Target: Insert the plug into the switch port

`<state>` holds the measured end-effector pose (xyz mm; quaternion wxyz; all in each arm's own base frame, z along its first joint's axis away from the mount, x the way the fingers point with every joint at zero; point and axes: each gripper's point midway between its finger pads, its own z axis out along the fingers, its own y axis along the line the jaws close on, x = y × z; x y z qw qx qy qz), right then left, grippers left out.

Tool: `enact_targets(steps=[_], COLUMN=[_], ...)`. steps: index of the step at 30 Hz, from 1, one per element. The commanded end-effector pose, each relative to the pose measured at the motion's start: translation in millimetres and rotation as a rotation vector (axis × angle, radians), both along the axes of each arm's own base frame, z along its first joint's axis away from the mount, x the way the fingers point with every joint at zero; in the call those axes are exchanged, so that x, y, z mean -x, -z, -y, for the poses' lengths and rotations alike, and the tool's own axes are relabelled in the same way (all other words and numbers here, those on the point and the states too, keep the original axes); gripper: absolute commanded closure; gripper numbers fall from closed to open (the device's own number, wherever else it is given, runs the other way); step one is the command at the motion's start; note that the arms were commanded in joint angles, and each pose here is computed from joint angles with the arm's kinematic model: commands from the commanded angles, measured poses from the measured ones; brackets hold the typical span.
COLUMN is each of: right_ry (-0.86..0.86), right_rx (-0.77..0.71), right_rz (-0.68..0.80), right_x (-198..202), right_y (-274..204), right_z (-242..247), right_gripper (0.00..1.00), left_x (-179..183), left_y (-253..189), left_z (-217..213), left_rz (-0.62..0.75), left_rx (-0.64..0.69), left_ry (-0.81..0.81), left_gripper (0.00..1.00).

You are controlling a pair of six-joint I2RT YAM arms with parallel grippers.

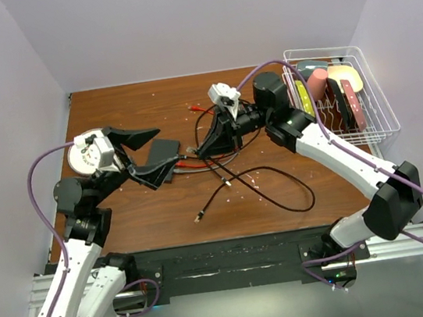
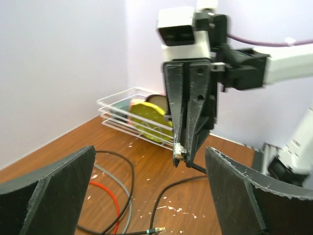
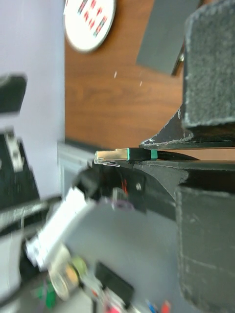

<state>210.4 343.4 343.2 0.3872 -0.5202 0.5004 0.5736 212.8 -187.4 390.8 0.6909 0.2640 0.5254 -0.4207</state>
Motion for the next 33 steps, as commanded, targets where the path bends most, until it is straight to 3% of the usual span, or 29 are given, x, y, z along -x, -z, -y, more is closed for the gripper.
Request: enact_targets(steps=[1, 7, 15, 21, 25, 30, 33], right_ry=[-0.196, -0.202, -0.231, -0.247, -0.247, -0.242, -0.237], right_rx=[-0.073, -0.068, -0.027, -0.027, -0.030, -0.038, -0.041], right_rz=[0.095, 0.090, 0.033, 0.034, 0.031, 0.034, 0.033], right_x=[42, 49, 49, 52, 49, 49, 49], right_y=[-33, -33, -15, -16, -18, -22, -24], right_z=[17, 17, -12, -28, -32, -33, -33], right_gripper=[1.00, 1.00, 1.00, 1.00, 1.00, 1.00, 1.00], left_x=[34, 55, 58, 57, 61, 62, 62], left_y=[-2, 2, 5, 11, 12, 11, 11], left_z=[19, 27, 34, 38, 39, 38, 38], left_rz=[0.177, 0.226, 0.230, 0.217, 0.229, 0.232, 0.230], left_rx=[-0.062, -0.062, -0.065, -0.091, -0.103, -0.100, -0.100], left_ry=[0.220, 0.347, 0.378, 0.398, 0.423, 0.420, 0.419], left_gripper=[0.06, 0.10, 0.14, 0.31, 0.52, 0.53, 0.59])
